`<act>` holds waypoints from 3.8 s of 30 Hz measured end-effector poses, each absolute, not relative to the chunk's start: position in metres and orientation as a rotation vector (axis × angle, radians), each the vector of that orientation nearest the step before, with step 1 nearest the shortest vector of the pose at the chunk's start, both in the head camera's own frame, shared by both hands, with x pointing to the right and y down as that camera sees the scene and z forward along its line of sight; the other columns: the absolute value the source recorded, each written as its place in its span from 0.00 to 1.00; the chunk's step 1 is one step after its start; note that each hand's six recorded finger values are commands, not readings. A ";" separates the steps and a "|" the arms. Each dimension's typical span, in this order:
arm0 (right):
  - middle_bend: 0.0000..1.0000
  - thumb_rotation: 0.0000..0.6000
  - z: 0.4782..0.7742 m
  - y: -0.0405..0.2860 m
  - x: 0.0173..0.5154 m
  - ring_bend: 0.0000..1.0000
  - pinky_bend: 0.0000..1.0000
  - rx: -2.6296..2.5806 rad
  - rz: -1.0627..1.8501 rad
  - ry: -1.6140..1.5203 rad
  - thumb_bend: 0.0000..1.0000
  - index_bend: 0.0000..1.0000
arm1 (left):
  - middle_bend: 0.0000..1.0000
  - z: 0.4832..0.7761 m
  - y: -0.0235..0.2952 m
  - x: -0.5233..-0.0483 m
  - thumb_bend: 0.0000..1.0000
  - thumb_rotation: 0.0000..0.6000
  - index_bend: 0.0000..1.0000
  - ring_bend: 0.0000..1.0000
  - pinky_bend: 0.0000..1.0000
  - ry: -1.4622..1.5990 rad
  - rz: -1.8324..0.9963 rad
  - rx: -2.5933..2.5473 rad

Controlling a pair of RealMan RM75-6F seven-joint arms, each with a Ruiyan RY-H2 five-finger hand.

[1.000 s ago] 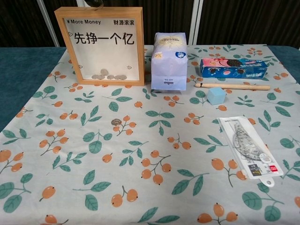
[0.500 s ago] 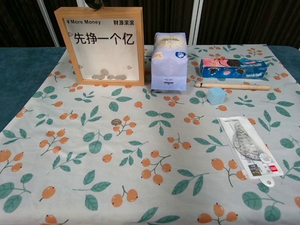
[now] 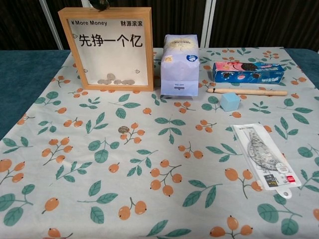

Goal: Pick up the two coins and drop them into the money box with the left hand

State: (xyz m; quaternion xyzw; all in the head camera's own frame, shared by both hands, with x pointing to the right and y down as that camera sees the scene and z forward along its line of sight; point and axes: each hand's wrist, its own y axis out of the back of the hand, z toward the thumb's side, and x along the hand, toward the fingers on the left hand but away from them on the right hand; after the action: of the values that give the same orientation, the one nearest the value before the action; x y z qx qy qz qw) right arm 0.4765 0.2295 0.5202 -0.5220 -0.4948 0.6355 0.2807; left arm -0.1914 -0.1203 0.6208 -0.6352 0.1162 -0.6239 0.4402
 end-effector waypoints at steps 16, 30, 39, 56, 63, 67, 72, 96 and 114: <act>0.07 1.00 0.521 0.229 0.476 0.01 0.00 -1.395 1.711 -1.324 0.44 0.15 | 0.21 0.617 -0.119 -0.189 0.43 1.00 0.50 0.00 0.00 0.293 -1.548 -1.585; 0.07 1.00 0.521 0.229 0.476 0.01 0.00 -1.390 1.713 -1.320 0.44 0.15 | 0.18 0.612 -0.117 -0.185 0.33 1.00 0.42 0.00 0.00 0.297 -1.534 -1.587; 0.07 1.00 0.521 0.229 0.476 0.01 0.00 -1.390 1.716 -1.325 0.44 0.15 | 0.20 0.592 -0.121 -0.176 0.33 1.00 0.49 0.00 0.00 0.374 -1.465 -1.604; 0.07 1.00 0.520 0.228 0.477 0.01 0.00 -1.389 1.721 -1.343 0.44 0.15 | 0.20 0.510 -0.055 -0.178 0.34 1.00 0.51 0.00 0.00 0.644 -0.941 -1.705; 0.07 1.00 0.520 0.229 0.477 0.01 0.00 -1.386 1.721 -1.348 0.44 0.15 | 0.19 0.538 0.013 -0.205 0.33 1.00 0.50 0.00 0.00 0.576 -0.838 -1.803; 0.07 1.00 0.521 0.229 0.477 0.01 0.00 -1.386 1.725 -1.347 0.44 0.15 | 0.18 0.577 0.055 -0.212 0.34 1.00 0.49 0.00 0.00 0.512 -0.849 -1.899; 0.07 1.00 0.521 0.230 0.477 0.01 0.00 -1.391 1.730 -1.347 0.44 0.15 | 0.18 0.626 0.088 -0.200 0.37 1.00 0.47 0.00 0.00 0.427 -0.867 -1.973; 0.07 1.00 0.519 0.229 0.479 0.01 0.00 -1.386 1.730 -1.362 0.44 0.15 | 0.17 0.721 0.135 -0.175 0.37 1.00 0.40 0.00 0.00 0.157 -0.944 -1.938; 0.07 1.00 0.519 0.229 0.480 0.01 0.00 -1.381 1.733 -1.363 0.44 0.15 | 0.18 0.743 0.134 -0.191 0.38 1.00 0.40 0.00 0.00 0.144 -1.002 -1.918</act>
State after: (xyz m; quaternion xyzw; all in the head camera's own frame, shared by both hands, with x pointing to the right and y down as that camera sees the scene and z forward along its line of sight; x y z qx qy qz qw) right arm 0.4796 0.2293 0.5185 -0.5116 -0.5049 0.6420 0.2668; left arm -0.1913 0.1339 0.7431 -0.7819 0.0587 -0.4085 0.4673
